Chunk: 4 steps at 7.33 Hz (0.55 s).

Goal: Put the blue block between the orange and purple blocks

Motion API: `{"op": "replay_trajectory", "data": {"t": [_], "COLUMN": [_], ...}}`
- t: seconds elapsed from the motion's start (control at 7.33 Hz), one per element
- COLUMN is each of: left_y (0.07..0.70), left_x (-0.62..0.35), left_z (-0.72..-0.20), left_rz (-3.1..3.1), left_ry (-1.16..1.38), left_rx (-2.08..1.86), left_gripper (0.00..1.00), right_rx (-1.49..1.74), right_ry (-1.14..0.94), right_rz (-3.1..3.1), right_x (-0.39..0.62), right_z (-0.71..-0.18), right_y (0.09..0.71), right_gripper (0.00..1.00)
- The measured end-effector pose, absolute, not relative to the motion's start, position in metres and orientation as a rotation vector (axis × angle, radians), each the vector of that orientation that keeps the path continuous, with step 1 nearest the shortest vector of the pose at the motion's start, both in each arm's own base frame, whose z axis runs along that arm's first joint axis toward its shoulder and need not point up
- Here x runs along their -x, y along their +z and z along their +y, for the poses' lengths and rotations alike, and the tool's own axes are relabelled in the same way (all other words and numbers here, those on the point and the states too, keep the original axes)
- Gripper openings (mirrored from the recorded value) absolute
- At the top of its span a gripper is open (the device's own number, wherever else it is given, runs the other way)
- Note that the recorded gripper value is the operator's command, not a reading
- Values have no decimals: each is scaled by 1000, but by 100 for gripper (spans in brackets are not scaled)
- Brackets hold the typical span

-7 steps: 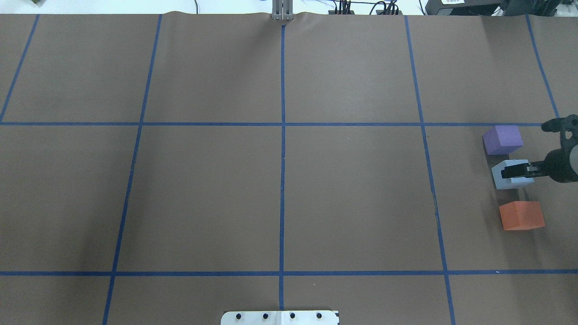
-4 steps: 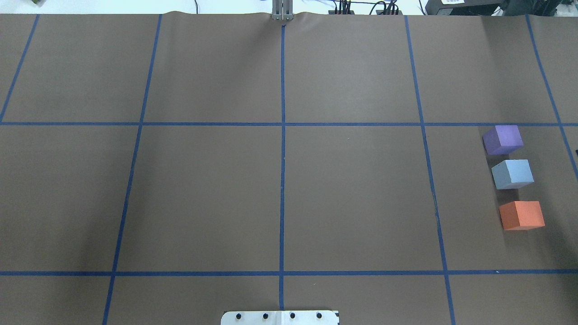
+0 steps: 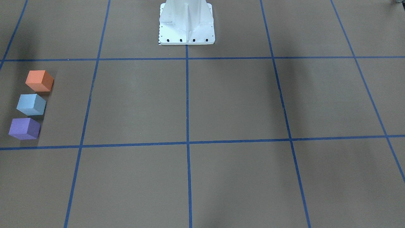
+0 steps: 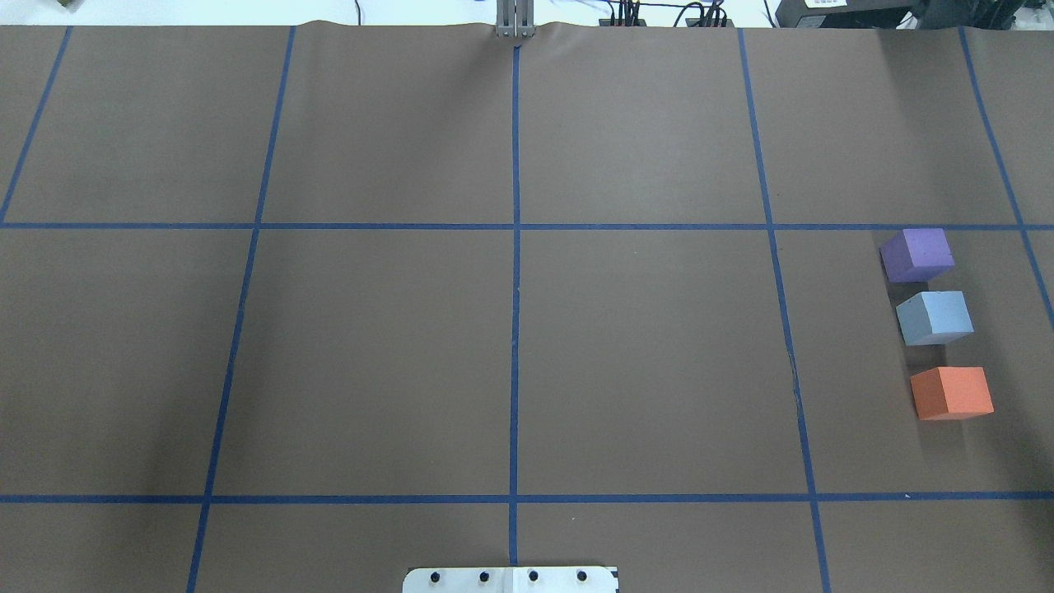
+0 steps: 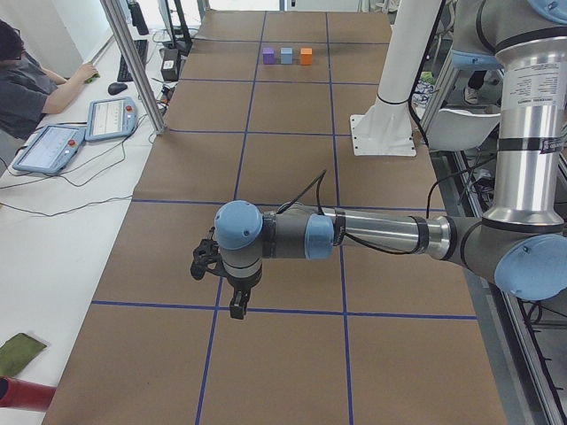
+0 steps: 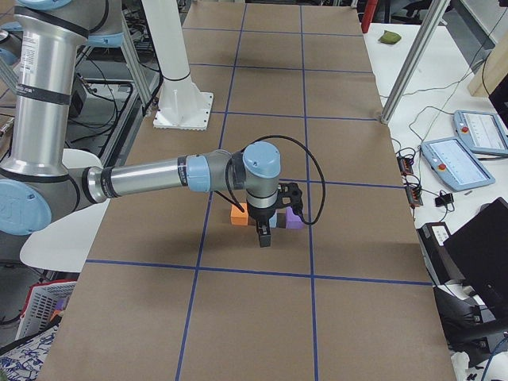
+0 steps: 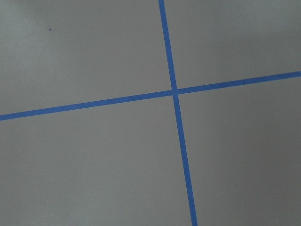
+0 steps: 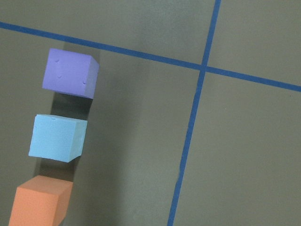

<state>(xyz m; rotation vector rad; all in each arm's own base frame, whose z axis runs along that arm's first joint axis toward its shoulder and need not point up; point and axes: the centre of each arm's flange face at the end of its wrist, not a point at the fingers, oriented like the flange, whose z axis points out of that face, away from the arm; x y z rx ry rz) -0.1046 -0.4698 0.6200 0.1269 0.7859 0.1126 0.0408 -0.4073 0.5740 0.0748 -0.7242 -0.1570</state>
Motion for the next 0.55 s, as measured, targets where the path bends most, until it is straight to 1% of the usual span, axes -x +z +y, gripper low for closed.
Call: {"op": "replay_trajectory", "data": {"t": [0.55], "left_y": [621], "left_x": [102], "left_z": [-467], "left_rz": [827], "left_ry": [98], "left_rx": [-126], "left_gripper": [100], "right_rx": [-62], "right_ry": [-152], "right_rz": [-727], "right_x": [-42], "right_z": [-405], "right_y": [578], "right_gripper": [100]}}
